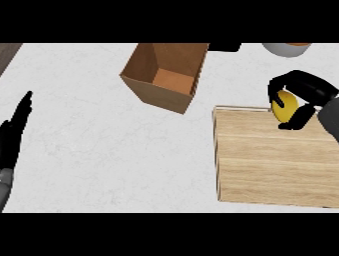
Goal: Pick the lemon from the tray and place it in the cardboard box
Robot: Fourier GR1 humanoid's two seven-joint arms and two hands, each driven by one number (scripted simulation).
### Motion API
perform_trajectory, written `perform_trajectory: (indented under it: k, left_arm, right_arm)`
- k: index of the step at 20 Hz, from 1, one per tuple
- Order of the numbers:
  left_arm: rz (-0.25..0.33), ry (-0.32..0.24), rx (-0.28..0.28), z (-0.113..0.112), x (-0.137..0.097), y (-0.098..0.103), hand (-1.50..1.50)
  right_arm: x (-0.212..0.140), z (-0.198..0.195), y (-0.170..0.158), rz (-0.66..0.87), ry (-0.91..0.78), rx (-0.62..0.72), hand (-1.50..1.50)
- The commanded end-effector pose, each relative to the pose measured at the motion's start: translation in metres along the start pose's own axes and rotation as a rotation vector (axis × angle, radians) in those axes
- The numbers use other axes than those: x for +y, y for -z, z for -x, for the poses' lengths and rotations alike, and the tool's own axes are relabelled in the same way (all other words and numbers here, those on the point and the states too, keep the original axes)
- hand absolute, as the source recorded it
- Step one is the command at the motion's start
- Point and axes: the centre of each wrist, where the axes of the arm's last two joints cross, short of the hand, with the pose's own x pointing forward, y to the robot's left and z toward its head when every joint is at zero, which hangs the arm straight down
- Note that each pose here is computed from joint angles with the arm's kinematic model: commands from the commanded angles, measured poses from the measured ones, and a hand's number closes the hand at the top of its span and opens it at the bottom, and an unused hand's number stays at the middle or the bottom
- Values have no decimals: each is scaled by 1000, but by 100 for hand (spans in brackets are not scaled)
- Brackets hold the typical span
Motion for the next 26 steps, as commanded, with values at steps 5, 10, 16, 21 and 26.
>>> perform_trajectory:
  k: [5,10,16,21,26]
  left_arm:
    - [-10,-5,14,17,-7,-4,0]
    - [-27,14,28,14,6,1,0]
    - [-13,-6,24,13,14,5,0]
    - [-15,8,47,11,12,-6,0]
    - [-17,-4,25,8,7,-11,0]
  right_arm:
    - [-52,-15,34,188,-198,86,150]
    - [-70,-28,46,412,-206,-97,150]
    - [-114,-70,82,393,-134,-256,150]
    - [-118,-104,114,359,38,-302,150]
    - [-116,-161,157,335,152,-311,150]
